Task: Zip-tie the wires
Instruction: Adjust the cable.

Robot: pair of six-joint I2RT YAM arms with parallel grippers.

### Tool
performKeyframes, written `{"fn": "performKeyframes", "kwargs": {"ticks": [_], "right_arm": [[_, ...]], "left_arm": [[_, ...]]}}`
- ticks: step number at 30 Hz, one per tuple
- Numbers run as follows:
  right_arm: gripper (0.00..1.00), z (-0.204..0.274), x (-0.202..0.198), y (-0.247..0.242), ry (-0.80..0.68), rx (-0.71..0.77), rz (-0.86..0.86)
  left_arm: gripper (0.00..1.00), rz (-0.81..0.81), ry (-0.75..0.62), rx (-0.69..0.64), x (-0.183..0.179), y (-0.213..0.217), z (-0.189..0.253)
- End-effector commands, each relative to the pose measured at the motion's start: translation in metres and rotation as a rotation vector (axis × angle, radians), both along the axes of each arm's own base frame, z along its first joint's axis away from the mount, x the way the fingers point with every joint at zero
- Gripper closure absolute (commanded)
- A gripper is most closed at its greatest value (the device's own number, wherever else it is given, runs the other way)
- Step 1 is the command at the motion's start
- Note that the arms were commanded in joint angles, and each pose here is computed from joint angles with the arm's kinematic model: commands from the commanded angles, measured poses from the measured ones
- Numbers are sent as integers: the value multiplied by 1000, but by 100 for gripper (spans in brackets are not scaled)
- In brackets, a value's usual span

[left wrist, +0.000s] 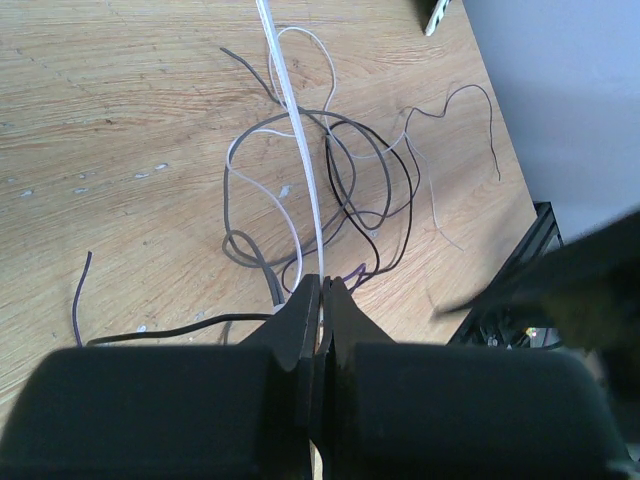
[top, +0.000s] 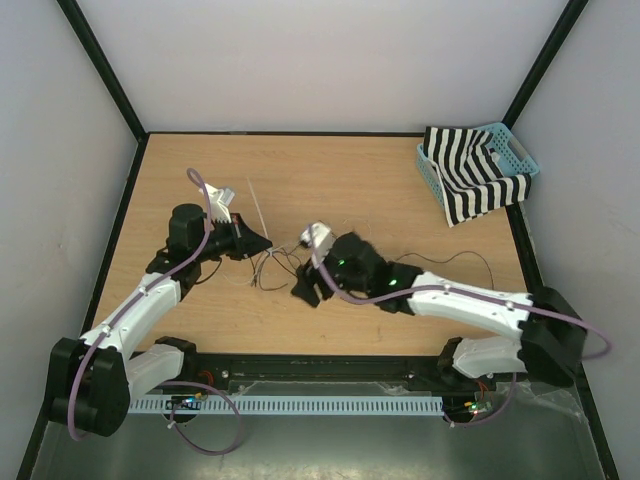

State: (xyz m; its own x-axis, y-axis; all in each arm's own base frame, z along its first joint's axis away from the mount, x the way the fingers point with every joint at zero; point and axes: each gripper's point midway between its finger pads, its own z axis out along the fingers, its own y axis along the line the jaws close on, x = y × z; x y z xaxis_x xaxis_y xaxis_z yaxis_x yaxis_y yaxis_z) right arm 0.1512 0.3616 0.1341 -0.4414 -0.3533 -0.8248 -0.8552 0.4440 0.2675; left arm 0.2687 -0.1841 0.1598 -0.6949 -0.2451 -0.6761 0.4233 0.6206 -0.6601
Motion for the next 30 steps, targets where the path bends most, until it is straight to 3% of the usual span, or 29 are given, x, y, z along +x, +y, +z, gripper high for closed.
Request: {"fn": "performKeyframes", "kwargs": {"ticks": [1, 8, 15, 21, 30], "right_arm": [[29, 12, 46, -54, -97, -52, -153], [26, 38, 114, -86, -142, -13, -308], [26, 34, 174, -73, -226, -44, -274], [32, 27, 153, -23, -230, 70, 77], [34, 2, 139, 11, -266, 79, 260]], "left_arm": [[100, -2, -47, -11, 3, 1, 13], [100, -36, -59, -24, -3, -2, 17], [100, -70, -43, -29, -8, -5, 14], [100, -84, -33, -35, -9, -6, 14], [100, -92, -39, -39, -9, -8, 17]]}}
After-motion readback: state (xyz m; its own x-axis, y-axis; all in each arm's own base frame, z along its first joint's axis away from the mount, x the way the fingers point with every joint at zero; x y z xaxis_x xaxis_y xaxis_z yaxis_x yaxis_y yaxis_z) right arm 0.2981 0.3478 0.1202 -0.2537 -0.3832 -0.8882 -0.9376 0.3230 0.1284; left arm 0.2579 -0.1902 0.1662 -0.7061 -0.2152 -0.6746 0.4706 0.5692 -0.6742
